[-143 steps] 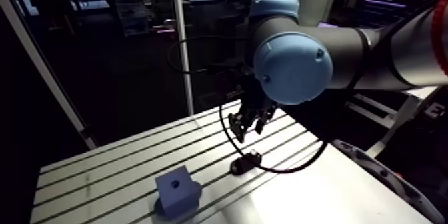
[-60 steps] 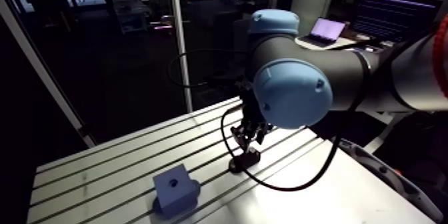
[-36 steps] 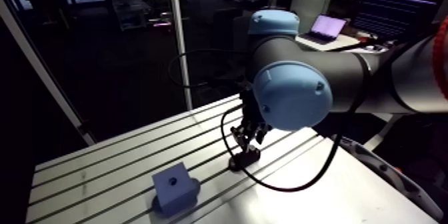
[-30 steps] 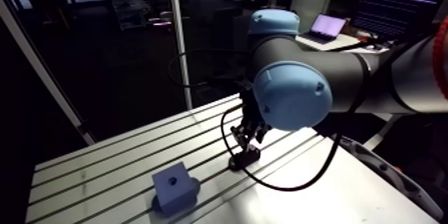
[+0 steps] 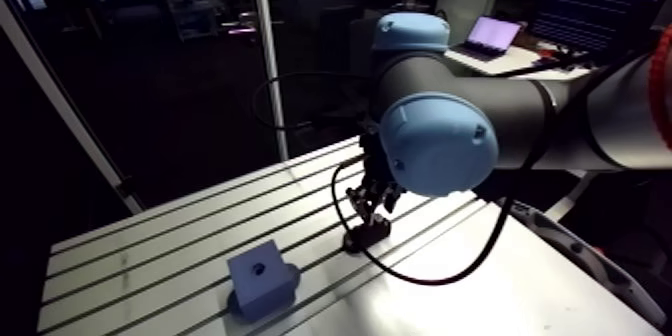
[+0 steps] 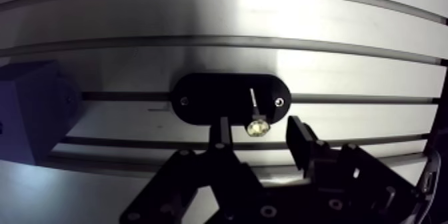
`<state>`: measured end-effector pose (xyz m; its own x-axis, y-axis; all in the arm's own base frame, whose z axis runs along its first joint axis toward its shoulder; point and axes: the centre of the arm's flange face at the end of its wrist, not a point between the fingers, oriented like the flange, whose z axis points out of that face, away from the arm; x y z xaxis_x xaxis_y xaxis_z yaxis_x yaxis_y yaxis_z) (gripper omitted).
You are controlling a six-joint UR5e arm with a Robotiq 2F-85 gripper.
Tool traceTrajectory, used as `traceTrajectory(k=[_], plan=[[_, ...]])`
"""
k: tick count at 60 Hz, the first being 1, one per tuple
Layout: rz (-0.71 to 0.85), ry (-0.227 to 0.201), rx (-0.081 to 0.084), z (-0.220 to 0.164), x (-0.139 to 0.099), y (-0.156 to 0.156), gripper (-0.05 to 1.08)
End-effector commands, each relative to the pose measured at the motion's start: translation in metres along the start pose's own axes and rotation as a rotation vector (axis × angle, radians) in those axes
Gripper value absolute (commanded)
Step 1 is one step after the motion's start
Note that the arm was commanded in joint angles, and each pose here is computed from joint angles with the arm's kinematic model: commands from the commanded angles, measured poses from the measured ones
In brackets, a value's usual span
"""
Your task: Pick up the M10 bolt and insert it into the hex recess until seated.
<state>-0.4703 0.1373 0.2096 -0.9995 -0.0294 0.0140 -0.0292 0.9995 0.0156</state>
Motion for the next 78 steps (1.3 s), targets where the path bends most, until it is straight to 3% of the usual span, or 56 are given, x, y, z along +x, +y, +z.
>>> traceTrajectory(k=[1, 9, 78], plan=[[0.001, -0.005, 0.000, 0.0025, -0.0001, 0.0003, 0.46], [0.002, -0.016, -0.013, 0.0044, -0.0006, 0.0019, 0.46], [-0.005, -0.014, -0.011, 0.0042, -0.0015, 0.0010, 0.60]])
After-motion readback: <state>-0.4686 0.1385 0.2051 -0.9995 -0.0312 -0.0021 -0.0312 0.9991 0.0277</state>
